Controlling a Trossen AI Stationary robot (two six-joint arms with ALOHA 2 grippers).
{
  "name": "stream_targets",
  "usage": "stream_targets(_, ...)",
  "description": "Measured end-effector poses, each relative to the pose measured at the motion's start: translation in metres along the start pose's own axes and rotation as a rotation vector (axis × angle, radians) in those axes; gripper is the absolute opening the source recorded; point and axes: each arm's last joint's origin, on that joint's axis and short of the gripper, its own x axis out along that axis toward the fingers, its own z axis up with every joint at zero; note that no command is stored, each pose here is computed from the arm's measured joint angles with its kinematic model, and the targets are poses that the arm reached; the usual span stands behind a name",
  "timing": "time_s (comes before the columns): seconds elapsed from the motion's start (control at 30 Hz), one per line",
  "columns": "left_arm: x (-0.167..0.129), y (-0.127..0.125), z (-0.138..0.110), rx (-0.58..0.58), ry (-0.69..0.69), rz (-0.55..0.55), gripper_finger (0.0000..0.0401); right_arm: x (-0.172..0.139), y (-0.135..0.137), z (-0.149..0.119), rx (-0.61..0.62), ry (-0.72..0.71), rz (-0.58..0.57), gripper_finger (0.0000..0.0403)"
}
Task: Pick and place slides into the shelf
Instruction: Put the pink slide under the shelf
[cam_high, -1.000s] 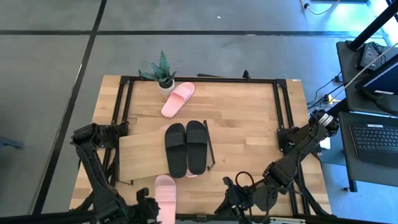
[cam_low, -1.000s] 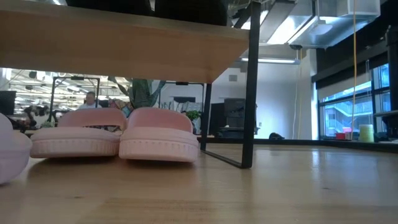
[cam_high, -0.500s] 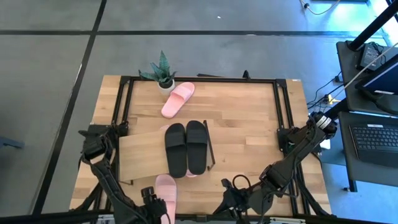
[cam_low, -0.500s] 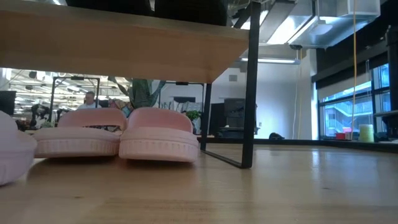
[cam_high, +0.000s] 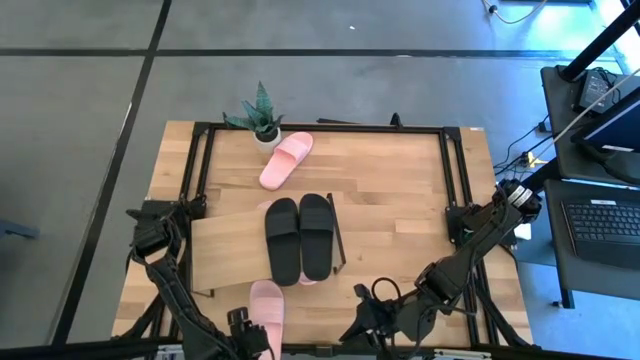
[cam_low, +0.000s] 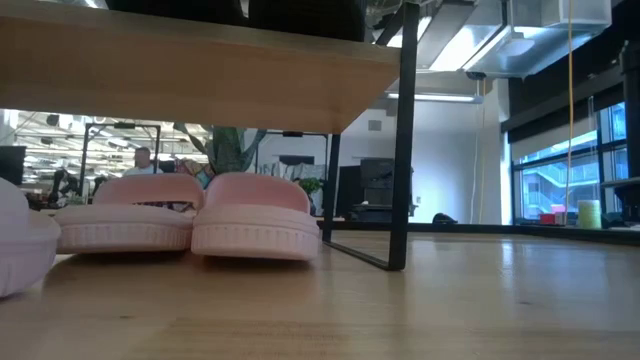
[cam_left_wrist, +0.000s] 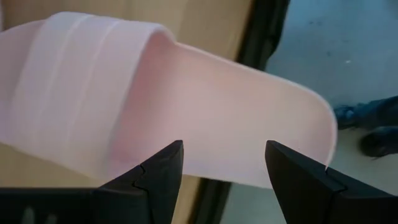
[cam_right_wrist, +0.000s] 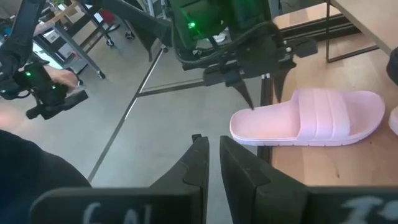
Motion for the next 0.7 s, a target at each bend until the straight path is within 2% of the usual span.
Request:
stream_targets(0.2, 0.000, -0.006, 0.003, -0.017, -0.011, -0.068, 0.0218, 0.000, -0.001, 0.000, -0.003, -0.001, -0.002, 0.0042)
stream_targets(0.43, 0.006, -0.002, 0.015, -0.052, 0.143, -0.098, 0.0218, 0.000, -0.001, 0.000, -0.026, 0.002, -0.003, 0.0042)
stream_targets(0.57, -0.001, -0.001, 0.025, 0.027, 0.174, -0.104, 0.0218, 0.000, -0.001, 0.000, -0.052, 0.002, -0.003, 0.0042)
stream_targets(0.7, -0.022, 0.005, 0.041, 0.109, 0.100, 0.004, 0.0218, 0.000, -0.001, 0.000, -0.058, 0.008, -0.007, 0.0042)
